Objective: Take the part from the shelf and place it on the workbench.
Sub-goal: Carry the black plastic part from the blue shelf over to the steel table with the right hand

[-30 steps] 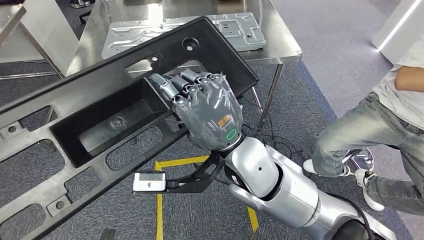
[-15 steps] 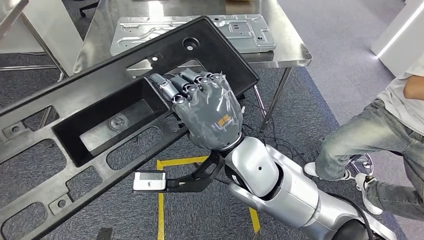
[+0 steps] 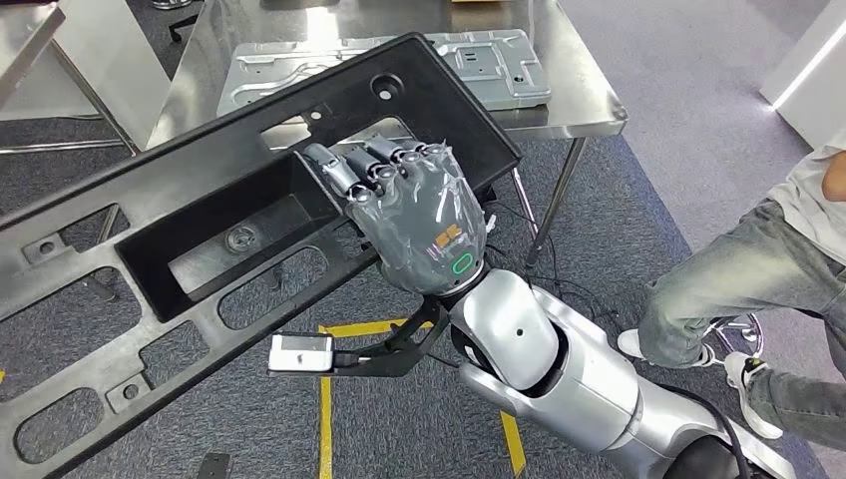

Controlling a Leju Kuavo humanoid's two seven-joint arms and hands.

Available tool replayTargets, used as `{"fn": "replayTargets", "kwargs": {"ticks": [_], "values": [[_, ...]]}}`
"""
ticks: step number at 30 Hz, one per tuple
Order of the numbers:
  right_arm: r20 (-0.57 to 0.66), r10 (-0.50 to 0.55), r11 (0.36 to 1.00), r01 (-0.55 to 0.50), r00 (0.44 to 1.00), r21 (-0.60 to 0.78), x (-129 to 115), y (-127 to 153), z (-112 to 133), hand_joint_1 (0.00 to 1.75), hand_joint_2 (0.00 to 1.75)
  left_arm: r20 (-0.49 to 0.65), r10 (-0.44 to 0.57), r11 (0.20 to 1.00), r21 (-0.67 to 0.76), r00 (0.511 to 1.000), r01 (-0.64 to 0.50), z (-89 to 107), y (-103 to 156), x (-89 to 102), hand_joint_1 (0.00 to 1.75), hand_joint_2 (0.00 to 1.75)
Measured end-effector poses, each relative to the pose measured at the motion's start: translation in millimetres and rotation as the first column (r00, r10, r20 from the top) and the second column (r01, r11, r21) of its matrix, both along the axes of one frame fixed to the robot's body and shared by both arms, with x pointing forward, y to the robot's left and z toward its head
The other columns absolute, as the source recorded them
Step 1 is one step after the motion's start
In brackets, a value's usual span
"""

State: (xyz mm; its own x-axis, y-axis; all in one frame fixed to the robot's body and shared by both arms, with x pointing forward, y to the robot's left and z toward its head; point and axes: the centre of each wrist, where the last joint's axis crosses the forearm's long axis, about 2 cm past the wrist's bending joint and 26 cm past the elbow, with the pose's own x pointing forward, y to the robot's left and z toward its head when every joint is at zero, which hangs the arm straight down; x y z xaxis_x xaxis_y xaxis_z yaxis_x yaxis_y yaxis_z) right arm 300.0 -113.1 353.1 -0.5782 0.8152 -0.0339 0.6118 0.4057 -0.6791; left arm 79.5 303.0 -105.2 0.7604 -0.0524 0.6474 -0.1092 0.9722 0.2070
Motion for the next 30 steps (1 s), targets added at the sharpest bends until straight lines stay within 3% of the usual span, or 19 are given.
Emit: {"fn": "replayTargets", "kwargs": {"ticks": [22,30], "values": [[-0.041,-0.018,0.999,0.017,0.999,-0.028,3,-3,-6,1.75,1.75,-0.033,0.012,1.000,0.006,0.999,-0.011,-1.8,5,-11.3,0.00,1.75],[-0.046,-0.032,0.999,0.030,0.998,-0.040,5,-5,-4,1.75,1.75,-0.022,0.016,1.000,0.005,1.000,-0.015,-0.5,5,-3.6,0.00,1.75]]}}
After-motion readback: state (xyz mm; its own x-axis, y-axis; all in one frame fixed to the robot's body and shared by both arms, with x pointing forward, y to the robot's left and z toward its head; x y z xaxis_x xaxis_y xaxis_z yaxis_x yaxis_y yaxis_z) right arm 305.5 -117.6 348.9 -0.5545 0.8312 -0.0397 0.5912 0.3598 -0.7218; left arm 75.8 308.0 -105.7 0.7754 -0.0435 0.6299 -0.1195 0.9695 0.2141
